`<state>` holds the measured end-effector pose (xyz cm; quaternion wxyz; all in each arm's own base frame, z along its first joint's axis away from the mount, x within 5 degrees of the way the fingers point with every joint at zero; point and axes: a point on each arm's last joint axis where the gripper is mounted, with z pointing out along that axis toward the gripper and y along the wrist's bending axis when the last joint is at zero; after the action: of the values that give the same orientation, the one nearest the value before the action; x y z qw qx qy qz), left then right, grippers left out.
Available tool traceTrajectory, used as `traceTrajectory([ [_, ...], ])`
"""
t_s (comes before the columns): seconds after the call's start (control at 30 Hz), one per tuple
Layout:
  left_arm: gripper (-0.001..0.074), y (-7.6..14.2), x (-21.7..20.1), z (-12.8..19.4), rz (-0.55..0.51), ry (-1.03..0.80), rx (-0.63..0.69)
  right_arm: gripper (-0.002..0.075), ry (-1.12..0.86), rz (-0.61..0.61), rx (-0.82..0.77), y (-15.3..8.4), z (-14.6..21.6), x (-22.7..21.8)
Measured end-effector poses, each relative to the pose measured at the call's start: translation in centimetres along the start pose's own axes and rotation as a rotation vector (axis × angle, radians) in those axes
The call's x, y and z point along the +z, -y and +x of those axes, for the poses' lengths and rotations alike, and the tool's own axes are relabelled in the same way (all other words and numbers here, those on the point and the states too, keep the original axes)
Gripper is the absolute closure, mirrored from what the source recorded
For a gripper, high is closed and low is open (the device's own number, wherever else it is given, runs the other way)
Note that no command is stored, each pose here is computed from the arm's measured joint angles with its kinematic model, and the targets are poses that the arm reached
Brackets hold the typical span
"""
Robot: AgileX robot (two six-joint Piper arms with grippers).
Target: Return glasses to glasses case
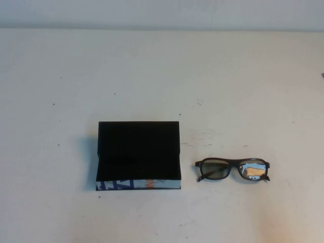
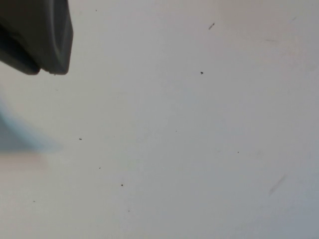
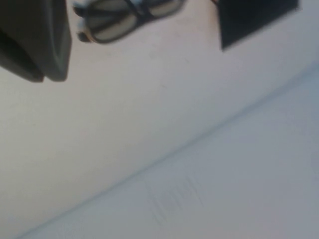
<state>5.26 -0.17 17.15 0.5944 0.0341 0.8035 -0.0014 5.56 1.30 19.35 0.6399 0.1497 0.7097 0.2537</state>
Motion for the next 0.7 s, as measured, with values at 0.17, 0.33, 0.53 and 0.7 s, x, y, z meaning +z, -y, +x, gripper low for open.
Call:
traceTrajectory([
  [0.17, 0.0736, 0.0, 0.0, 0.0, 0.000, 0.000, 0.000, 0.0739, 0.115, -0.012, 0.229, 0.0, -1.0, -0.1],
  [0.33, 0.0736, 0.0, 0.0, 0.0, 0.000, 0.000, 0.000, 0.0739, 0.055, -0.035, 0.261, -0.3, -0.6, 0.0],
  [0.53, 0.0736, 0.0, 0.0, 0.0, 0.000, 0.000, 0.000, 0.0739, -0.194, -0.120, 0.172, -4.0, -2.6, 0.1],
  [0.7, 0.0736, 0.0, 0.0, 0.0, 0.000, 0.000, 0.000, 0.0739, -0.566, -0.097, -0.046, -6.5, -4.6, 2.1],
])
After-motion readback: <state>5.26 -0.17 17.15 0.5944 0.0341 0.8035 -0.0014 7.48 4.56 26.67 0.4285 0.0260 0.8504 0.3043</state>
